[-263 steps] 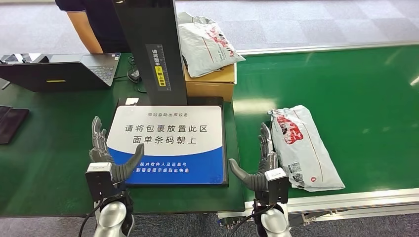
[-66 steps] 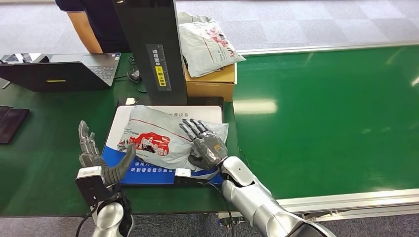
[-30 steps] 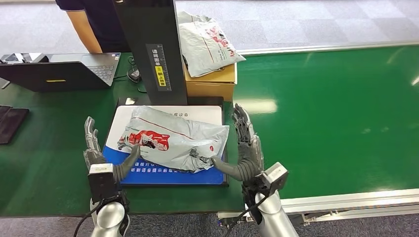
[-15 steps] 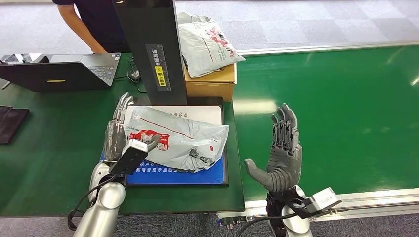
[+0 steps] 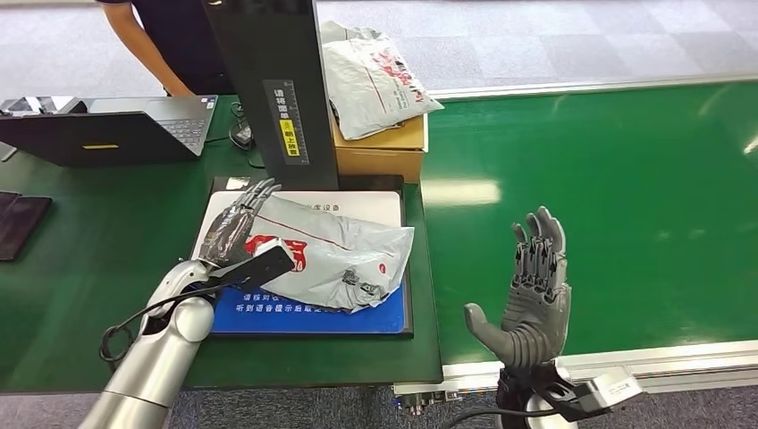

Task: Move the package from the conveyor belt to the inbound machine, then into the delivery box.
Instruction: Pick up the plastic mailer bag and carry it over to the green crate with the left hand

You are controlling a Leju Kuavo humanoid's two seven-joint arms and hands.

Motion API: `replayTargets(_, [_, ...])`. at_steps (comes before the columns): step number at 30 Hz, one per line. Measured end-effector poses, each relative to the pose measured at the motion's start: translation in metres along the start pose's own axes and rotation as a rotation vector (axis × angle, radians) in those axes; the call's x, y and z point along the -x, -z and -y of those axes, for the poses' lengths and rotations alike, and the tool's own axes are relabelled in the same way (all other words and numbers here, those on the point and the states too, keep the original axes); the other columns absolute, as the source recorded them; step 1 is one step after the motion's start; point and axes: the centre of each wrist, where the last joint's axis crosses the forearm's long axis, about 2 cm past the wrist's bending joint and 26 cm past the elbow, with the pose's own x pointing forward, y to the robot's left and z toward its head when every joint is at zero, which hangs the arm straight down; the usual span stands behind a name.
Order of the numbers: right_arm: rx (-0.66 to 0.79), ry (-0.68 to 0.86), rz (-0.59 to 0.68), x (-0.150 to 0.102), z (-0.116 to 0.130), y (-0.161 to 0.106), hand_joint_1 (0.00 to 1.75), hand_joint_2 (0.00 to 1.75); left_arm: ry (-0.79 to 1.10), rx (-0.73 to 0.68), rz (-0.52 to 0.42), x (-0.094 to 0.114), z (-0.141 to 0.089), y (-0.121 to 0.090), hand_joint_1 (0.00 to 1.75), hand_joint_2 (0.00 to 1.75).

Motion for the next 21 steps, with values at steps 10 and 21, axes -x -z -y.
replayTargets(10, [0.062, -0.074, 0.013, -0.019, 0.013, -0.013, 0.00, 1.75, 0.083, 0.218, -0.105, 0.024, 0.002, 0.013, 0.00, 1.75])
replayTargets(21, [0.104, -0.121, 0.027, -0.034, 0.019, -0.019, 0.00, 1.75, 0.132, 0.343, -0.146, 0.042, -0.009, 0.035, 1.75, 1.75])
